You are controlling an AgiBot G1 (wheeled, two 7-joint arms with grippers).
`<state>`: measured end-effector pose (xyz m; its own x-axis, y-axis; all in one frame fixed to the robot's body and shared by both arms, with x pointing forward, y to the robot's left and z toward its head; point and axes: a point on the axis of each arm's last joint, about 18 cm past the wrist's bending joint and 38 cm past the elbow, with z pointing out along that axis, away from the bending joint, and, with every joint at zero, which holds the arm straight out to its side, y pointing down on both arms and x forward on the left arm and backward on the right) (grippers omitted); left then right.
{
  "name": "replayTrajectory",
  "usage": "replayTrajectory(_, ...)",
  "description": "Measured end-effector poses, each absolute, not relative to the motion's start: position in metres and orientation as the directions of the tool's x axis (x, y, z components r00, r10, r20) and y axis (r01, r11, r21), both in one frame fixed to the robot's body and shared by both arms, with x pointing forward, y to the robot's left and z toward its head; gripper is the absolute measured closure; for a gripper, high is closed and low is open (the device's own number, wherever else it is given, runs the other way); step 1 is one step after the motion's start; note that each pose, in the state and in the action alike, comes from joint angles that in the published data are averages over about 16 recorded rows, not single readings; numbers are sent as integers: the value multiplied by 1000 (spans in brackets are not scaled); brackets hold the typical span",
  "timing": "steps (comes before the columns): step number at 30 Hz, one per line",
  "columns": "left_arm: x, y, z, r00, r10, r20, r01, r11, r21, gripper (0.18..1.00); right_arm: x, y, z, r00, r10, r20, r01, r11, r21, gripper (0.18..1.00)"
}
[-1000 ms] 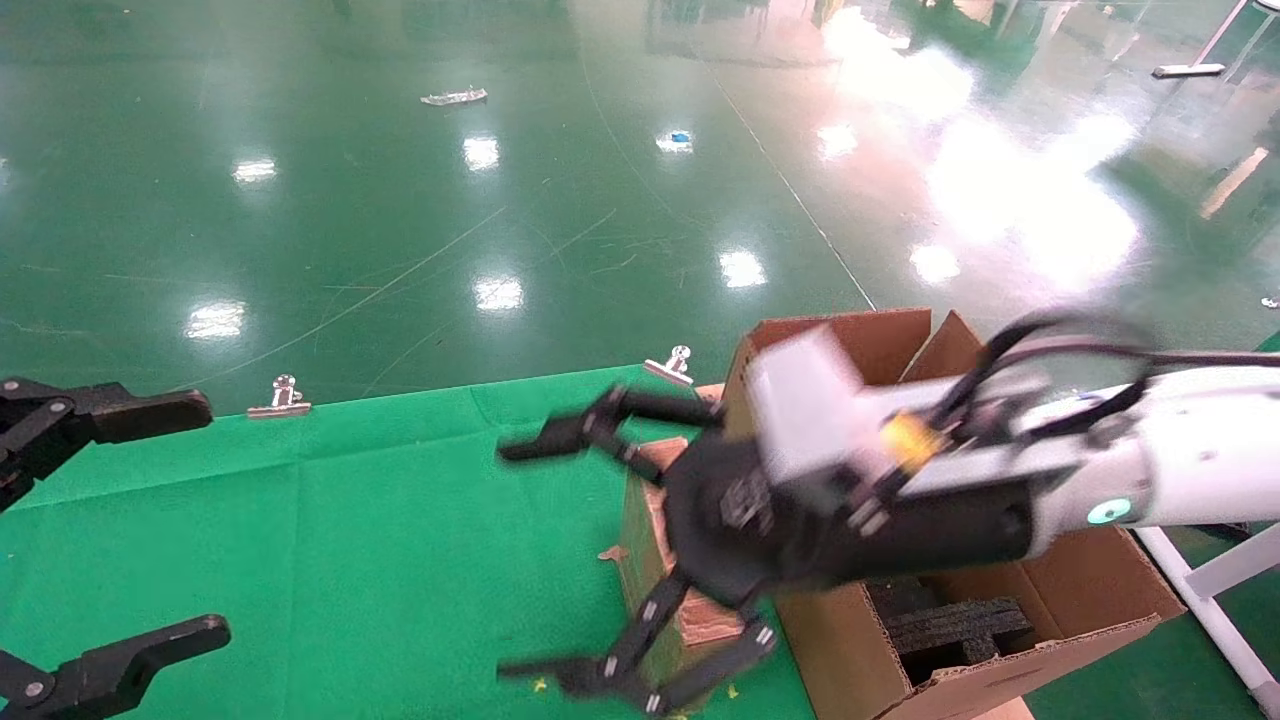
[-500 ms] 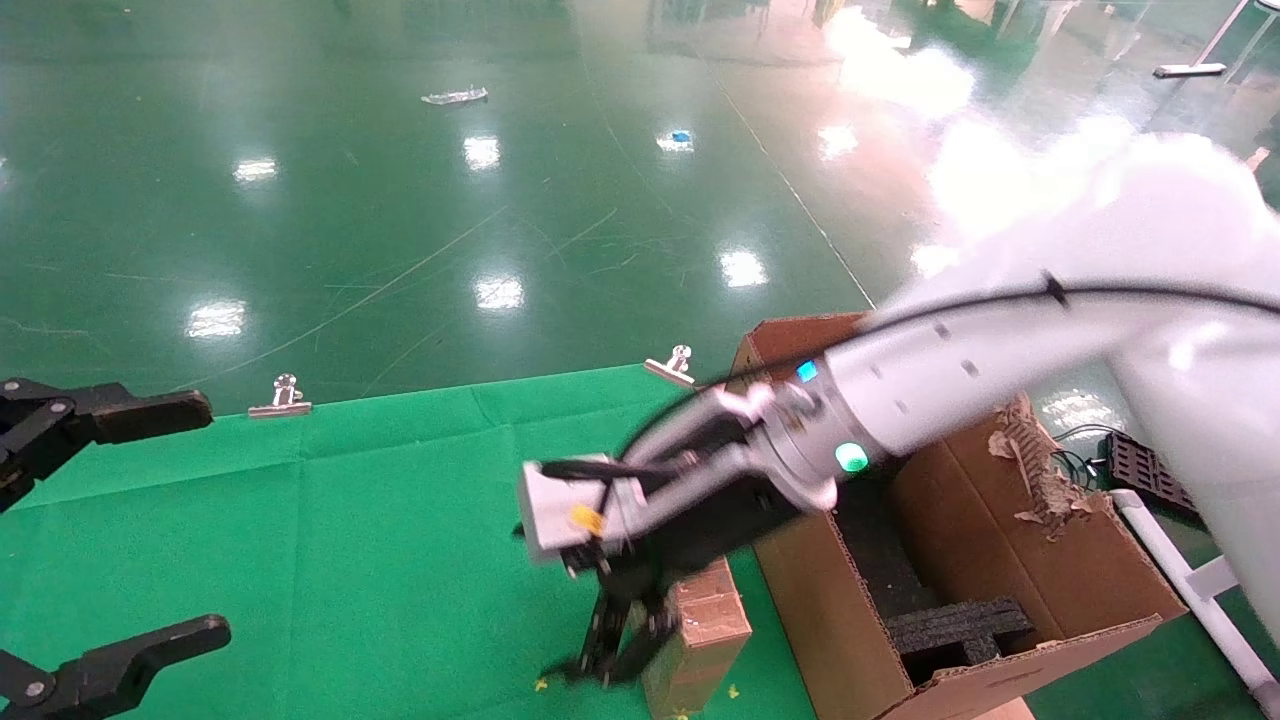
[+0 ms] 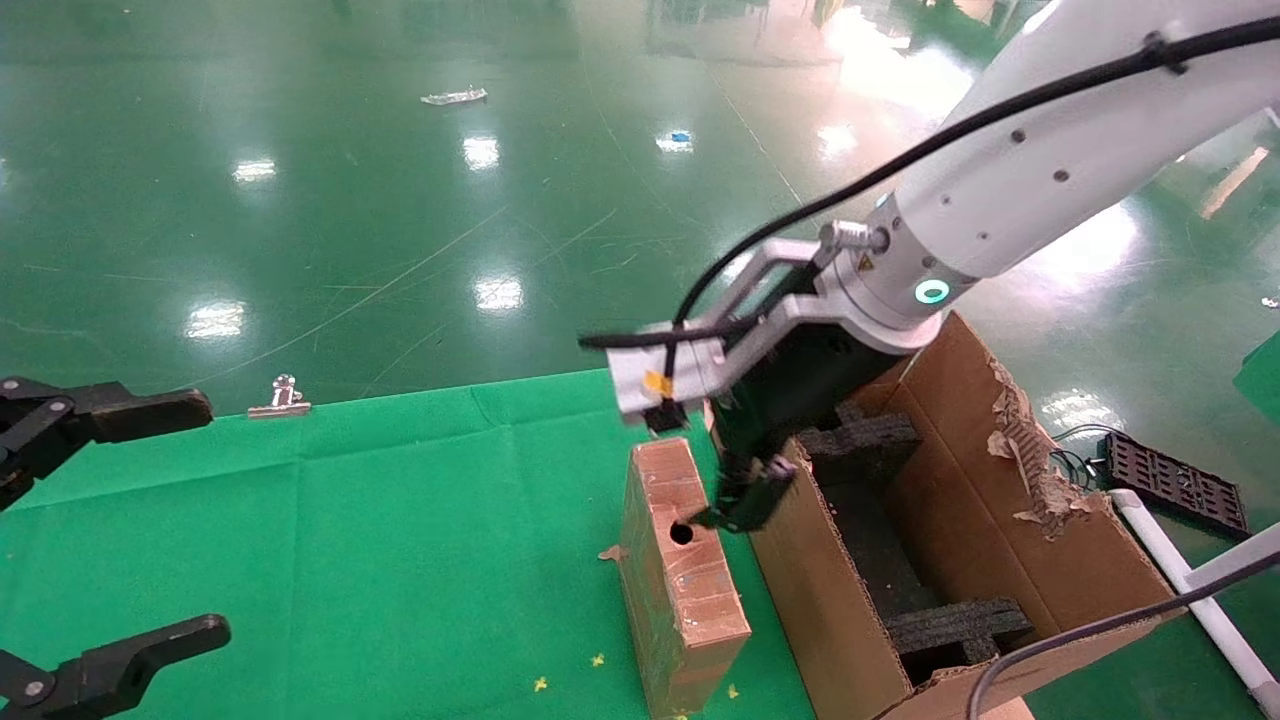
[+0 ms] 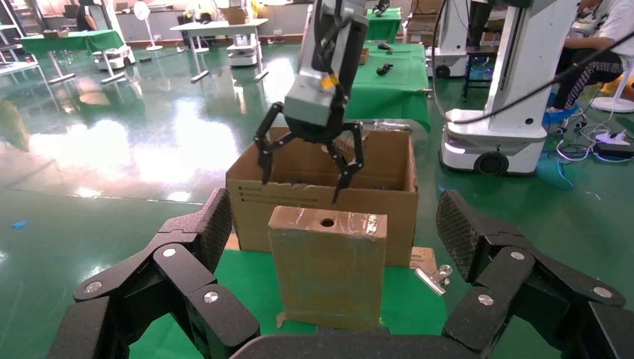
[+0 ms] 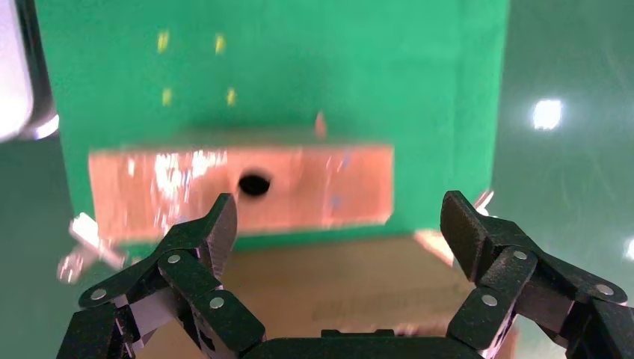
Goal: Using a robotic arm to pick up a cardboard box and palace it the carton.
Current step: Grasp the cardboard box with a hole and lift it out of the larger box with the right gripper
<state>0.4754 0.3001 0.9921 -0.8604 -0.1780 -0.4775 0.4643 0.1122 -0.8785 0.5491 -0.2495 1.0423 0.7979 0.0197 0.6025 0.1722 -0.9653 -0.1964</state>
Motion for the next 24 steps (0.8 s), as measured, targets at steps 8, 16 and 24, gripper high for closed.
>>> replayTrajectory(8,475,300,992,-860,-178,-477,464,112,-879,184,550,-252,1035,817,29,576,114,-987,-113,178)
replayTrajectory(16,475,300,992,-860,-178,-477,464,112,-879,184,550,-250,1031,836,-53,545,40,-987,-157,178)
replayTrajectory(24,475,300,992,-860,-178,-477,464,112,-879,184,549,-264,1033,821,-404,404,-256,-892,-372,178)
